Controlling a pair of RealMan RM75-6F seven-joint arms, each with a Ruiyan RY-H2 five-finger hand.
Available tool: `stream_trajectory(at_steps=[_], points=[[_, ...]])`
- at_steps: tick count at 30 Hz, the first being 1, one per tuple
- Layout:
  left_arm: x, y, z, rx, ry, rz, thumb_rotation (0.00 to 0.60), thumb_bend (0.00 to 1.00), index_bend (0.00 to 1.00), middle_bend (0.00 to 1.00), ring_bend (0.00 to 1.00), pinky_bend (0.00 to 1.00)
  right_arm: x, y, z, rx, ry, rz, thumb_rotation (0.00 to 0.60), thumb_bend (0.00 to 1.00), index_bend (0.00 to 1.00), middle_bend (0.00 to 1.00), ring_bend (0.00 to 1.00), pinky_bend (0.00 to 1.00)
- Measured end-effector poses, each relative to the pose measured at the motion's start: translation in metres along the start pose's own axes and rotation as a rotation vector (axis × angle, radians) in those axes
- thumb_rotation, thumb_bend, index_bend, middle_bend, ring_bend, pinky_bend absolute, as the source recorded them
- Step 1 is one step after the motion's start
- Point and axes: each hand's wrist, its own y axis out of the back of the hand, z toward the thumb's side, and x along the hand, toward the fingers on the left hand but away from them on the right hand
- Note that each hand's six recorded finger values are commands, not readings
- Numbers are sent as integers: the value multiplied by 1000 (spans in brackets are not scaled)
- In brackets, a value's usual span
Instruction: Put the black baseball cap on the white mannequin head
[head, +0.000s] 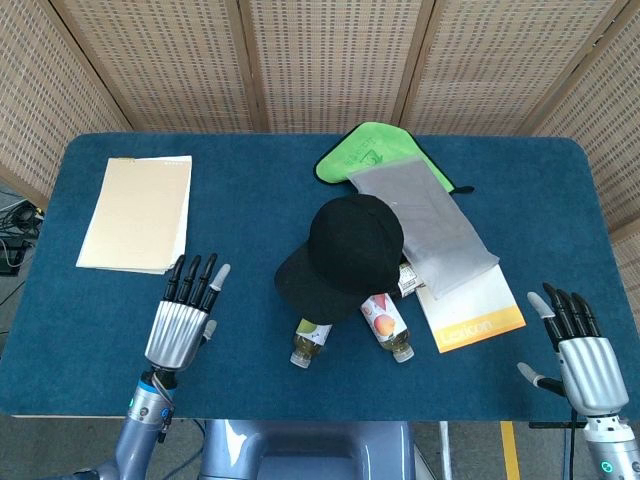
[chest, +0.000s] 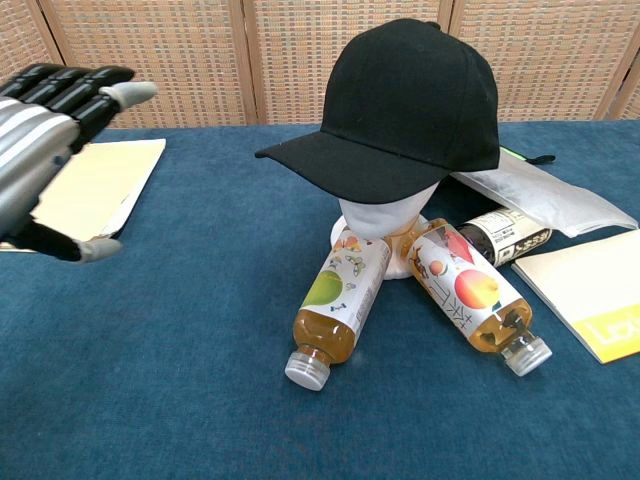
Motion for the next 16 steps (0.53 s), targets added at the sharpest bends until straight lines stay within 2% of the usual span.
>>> stream_trajectory(at_steps=[11,16], points=[[-46,2,-66,-13,83,-138,600,0,0,0,0,0,0,-6,-2,34,-15,41,600,59,70,0,0,0],[-66,4,-89,-20,138,-170,600,0,0,0,0,0,-1,-10,0,45,-12,55,600,59,68,0,0,0]])
